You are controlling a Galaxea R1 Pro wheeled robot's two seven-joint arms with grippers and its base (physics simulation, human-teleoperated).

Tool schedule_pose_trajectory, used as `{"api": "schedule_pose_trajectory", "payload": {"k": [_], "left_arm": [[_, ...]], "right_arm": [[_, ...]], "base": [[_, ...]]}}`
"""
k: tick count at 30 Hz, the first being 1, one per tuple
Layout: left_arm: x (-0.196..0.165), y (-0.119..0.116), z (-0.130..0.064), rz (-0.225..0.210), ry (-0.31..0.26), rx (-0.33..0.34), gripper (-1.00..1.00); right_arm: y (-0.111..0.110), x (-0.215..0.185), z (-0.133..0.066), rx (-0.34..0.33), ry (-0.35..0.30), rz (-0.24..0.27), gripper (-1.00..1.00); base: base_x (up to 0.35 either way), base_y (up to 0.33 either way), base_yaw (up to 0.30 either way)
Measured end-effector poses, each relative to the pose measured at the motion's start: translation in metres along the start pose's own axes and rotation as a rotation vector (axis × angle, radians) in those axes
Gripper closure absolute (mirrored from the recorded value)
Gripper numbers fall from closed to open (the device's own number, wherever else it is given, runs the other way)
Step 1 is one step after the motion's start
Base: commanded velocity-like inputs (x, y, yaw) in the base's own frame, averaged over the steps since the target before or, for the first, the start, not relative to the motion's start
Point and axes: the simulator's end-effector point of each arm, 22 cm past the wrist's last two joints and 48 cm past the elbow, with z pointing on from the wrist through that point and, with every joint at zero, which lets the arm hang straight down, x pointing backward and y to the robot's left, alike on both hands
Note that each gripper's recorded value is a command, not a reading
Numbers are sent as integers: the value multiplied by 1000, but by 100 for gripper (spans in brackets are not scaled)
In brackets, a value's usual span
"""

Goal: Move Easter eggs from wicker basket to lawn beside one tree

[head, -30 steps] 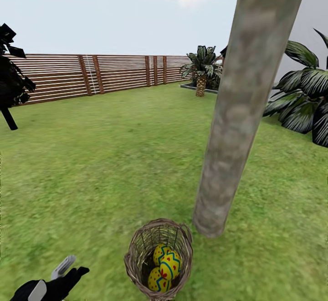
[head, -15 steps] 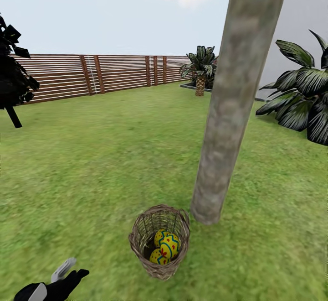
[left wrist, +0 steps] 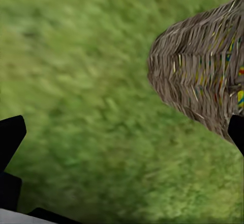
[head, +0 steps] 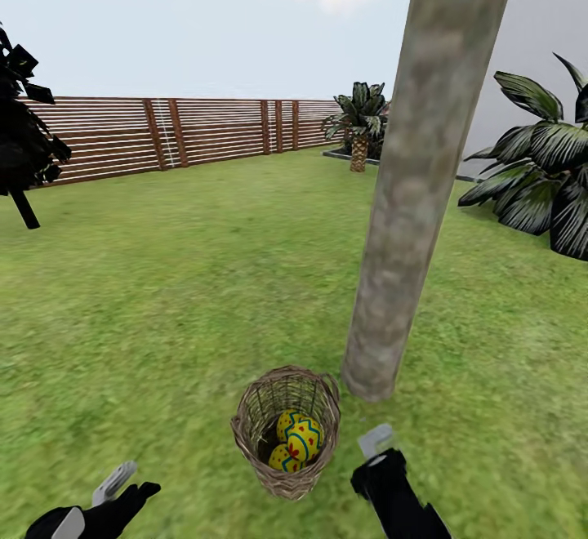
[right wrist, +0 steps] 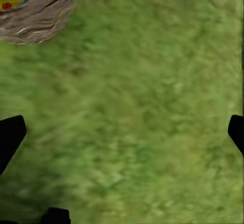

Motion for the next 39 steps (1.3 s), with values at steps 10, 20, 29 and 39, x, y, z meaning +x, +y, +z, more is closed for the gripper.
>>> {"api": "schedule_pose_trajectory", "payload": {"k": [10,20,29,39], "left_arm": [[-131,-67,-64,97,-186,109,-100],[-223,-237,-264,130,-452,794,-100],[-230,-247,-290,58,-495,932,-100],[-225,-250,-284,46,-484,940,-100]], "right_arm": [[11,-98,-58,-79,-131,66,-100],[-8,-141,-68,-82,-103,81,-100],[15,-133,-39,-170,47,51,-100],[50,-136,-45,-228,27,-76,-100]], "base": [[0,0,0],[1,0,0],[253,0,0],[52,0,64]]}}
